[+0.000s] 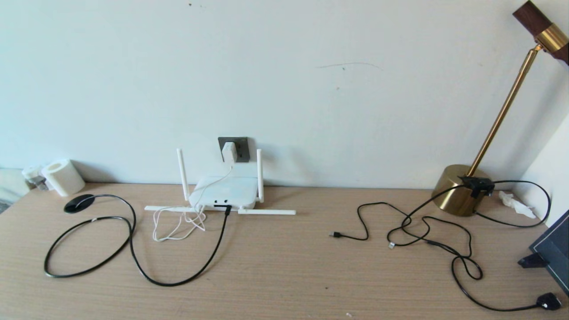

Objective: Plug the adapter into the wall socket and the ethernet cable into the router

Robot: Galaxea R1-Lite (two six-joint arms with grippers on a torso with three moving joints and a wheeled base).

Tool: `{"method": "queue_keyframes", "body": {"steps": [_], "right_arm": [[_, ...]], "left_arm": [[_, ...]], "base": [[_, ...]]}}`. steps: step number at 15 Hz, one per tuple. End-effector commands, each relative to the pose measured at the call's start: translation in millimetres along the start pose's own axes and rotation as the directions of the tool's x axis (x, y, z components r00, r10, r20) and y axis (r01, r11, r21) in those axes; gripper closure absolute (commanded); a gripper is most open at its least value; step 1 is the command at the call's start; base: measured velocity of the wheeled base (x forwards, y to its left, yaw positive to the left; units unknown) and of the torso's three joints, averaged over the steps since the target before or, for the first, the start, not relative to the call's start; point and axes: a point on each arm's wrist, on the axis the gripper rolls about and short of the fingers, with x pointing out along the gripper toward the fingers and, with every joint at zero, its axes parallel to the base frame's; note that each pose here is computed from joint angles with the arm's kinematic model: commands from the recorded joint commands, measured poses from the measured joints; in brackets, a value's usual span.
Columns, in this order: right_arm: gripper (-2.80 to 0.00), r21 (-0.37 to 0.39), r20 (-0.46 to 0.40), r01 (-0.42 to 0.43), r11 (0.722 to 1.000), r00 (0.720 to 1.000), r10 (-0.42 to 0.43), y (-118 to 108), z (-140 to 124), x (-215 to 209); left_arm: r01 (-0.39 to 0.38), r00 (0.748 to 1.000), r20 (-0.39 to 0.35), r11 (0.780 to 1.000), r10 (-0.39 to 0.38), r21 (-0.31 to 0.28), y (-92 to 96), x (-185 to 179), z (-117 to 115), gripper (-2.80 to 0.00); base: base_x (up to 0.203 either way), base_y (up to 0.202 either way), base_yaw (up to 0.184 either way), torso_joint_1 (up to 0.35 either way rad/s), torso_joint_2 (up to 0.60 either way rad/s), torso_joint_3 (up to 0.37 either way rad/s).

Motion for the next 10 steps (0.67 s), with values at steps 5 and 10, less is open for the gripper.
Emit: {"method": "queue_keyframes", "body": {"steps": [5,10], "right_arm": [[-2.8,0.004,-0.001,0.001,1.0,1.0,-0.001,-0.1,0.0,0.1],[-2.8,0.034,0.018,0.02,0.999,1.0,-0.02,-0.4,-0.2,1.2]], "left_arm": [[-0.002,1.0,0.017,1.0,0.002,-0.009,0.0,-1.2,-0.4,0.0],[-0.002,1.0,0.017,1.0,0.002,-0.009,0.0,-1.2,-0.4,0.0]], "base": [[0.0,0.0,0.0,0.0,0.0,0.0],[0.0,0.0,0.0,0.0,0.0,0.0]]}}
